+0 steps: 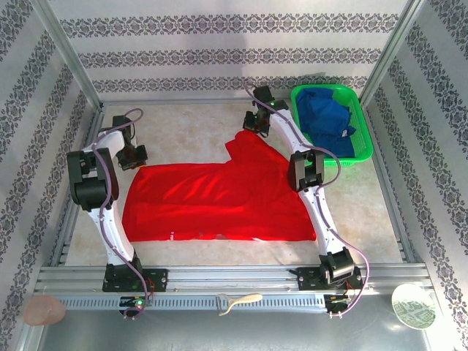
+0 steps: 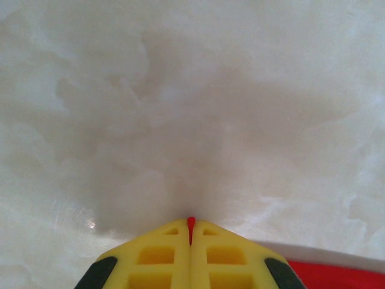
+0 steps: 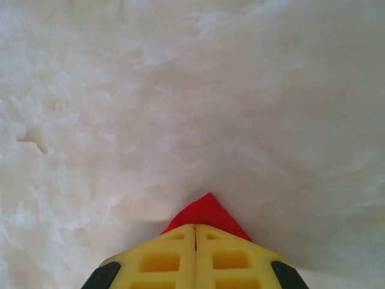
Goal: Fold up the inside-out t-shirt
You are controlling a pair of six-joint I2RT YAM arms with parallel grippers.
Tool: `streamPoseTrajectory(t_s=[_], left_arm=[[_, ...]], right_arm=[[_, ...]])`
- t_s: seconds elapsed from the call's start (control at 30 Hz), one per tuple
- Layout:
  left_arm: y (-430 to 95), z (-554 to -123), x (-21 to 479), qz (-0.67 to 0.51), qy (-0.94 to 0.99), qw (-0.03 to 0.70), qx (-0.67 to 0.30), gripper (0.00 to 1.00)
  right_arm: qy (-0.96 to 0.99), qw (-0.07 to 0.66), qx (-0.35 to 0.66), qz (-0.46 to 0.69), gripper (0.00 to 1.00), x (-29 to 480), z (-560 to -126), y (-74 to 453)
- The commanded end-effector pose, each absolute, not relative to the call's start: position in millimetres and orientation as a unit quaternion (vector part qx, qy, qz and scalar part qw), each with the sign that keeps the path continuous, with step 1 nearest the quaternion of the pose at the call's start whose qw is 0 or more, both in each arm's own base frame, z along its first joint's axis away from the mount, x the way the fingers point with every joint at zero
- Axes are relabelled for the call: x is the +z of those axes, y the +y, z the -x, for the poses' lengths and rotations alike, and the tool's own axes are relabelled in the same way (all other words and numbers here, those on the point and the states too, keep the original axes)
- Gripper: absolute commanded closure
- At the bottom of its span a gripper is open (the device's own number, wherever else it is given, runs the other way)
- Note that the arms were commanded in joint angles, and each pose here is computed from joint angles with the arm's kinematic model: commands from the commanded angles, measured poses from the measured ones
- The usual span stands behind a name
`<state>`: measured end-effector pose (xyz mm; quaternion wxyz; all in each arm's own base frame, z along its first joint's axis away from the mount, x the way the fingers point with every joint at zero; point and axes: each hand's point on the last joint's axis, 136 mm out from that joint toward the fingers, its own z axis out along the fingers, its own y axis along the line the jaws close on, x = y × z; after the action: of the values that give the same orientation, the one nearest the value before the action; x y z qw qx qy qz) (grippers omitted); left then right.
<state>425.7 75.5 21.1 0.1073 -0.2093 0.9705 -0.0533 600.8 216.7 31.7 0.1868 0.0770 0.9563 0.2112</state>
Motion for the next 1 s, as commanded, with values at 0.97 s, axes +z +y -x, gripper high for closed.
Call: streamPoseTrajectory(t_s=[0.97], left_arm=[[103,-405,73,0.338,0.915,0.200,-0.096,1.00]], right_arm=[[0.910,0.303,0.277,-0.055,1.00,205,-554,185]])
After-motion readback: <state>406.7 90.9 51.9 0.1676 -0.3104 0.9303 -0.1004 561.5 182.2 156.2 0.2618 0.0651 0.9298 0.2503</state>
